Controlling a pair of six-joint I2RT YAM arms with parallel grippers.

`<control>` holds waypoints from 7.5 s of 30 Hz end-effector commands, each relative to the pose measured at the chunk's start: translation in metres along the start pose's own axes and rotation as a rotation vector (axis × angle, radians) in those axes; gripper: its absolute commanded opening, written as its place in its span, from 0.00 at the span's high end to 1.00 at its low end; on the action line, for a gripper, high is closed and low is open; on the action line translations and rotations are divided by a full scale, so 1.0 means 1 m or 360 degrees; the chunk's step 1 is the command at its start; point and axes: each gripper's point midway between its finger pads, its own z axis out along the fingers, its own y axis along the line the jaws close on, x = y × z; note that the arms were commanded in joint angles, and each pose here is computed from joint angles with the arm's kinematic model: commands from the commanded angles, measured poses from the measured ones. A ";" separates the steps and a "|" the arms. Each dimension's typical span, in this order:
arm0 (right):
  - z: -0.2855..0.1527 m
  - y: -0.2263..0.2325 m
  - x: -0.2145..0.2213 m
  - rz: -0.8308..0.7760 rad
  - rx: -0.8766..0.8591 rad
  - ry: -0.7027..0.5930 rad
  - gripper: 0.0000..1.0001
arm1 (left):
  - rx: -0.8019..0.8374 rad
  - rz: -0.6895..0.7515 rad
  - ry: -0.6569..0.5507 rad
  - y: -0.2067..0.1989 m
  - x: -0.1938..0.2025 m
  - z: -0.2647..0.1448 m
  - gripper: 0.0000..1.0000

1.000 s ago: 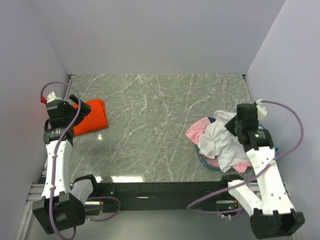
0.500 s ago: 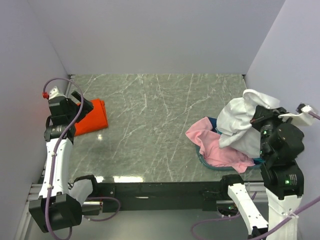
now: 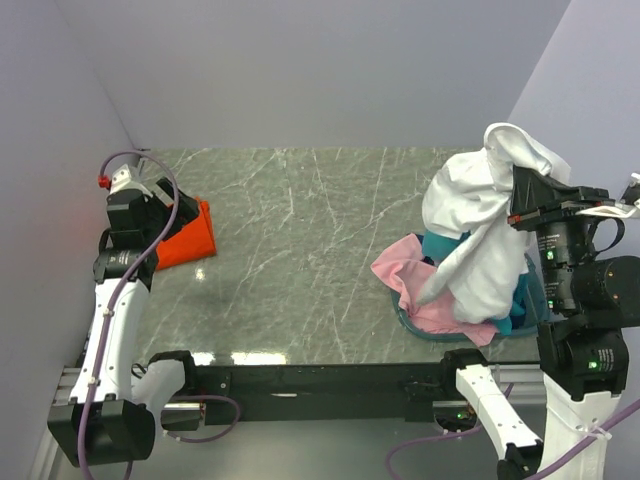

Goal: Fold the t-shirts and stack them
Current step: Grab the tshirt from the pile, then move the tshirt to the center of the board, then flatten the tshirt out

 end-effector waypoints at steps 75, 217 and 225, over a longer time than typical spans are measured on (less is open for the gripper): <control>0.000 -0.220 0.314 -0.0140 0.1187 0.1086 0.62 | -0.0012 -0.0031 0.0019 0.004 0.010 0.009 0.03; -0.122 0.075 0.552 -0.0387 -0.0621 0.2685 1.00 | 0.0167 -0.0011 0.0440 -0.047 0.083 0.085 0.03; -0.130 0.074 0.536 -0.0261 -0.0575 0.2622 1.00 | -0.0106 0.0105 0.0590 -0.017 0.106 0.135 0.18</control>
